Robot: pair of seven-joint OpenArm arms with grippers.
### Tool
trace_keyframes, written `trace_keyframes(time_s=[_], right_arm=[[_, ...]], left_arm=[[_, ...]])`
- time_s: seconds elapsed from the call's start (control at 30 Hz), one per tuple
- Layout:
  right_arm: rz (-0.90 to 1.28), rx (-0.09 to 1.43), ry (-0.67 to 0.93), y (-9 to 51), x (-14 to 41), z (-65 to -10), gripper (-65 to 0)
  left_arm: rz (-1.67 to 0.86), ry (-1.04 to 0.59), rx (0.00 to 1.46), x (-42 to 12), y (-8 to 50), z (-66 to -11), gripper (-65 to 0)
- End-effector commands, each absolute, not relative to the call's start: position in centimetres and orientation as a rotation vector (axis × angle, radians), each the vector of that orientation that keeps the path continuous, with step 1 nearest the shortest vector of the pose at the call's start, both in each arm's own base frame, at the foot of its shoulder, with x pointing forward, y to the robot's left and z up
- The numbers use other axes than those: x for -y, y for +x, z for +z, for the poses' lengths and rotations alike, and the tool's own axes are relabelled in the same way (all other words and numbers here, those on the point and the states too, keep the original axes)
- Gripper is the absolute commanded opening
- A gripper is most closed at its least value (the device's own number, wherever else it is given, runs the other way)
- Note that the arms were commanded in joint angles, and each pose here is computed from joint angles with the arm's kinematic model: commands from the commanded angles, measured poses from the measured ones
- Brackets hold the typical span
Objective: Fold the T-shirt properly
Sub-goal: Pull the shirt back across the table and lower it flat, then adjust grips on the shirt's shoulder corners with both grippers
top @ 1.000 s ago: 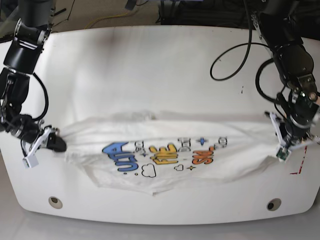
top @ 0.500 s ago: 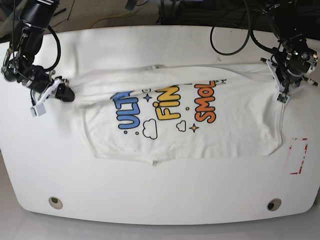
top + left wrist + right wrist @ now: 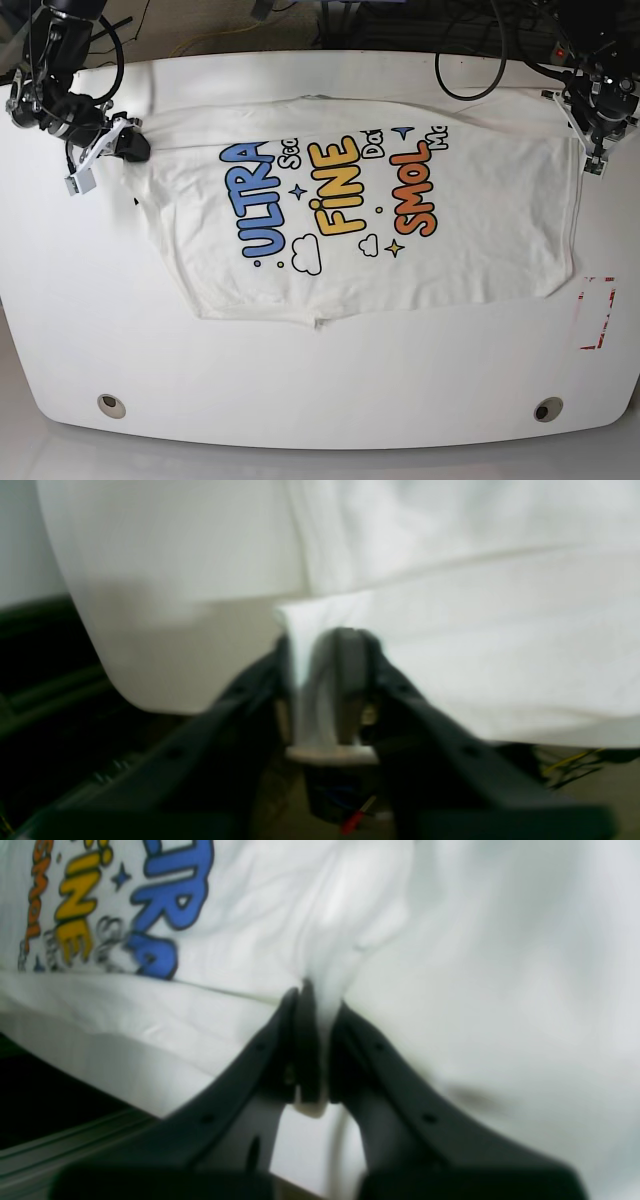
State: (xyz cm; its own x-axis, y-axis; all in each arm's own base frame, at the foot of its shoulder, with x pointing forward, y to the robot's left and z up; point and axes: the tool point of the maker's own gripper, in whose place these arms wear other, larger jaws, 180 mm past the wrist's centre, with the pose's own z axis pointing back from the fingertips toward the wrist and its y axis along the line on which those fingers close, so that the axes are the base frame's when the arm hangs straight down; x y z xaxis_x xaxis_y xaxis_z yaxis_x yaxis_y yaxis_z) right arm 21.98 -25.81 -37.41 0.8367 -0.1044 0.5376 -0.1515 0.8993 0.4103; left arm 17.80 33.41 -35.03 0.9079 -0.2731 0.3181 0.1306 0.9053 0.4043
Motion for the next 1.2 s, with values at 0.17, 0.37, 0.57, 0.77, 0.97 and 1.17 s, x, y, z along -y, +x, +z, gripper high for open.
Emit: trace_keyframes(time_s=[0.17,0.37,0.57,0.77,0.97,1.17], right_arm=[[0.055,0.631,0.435,20.0,24.9,-35.6,-65.0],[0.022,0.619,0.448,19.2,24.3,-36.5,-65.0],[0.039,0.654,0.393,21.3,24.8,-36.0,-65.0],[0.055,0.685,0.372,22.9,25.0,-35.3,-57.9],[0.059,0.696,0.369,23.2,25.0,-35.0,-34.6],[0.051,0.707,0.355,23.1,25.6,-34.7,-26.5]], left_arm=[[-0.203,0.405,0.397,-33.8,18.0,-34.4,-60.1],[-0.210,0.398,0.381,-33.6,17.5,-34.7,-45.3],[-0.199,0.369,0.384,-33.0,17.3,-35.3,-21.5],[-0.203,0.292,0.390,-31.8,16.4,-36.2,-17.5],[-0.209,0.244,0.408,-31.9,16.6,-36.4,-17.2],[-0.171,0.228,0.470,-32.5,17.7,-36.5,-17.2]])
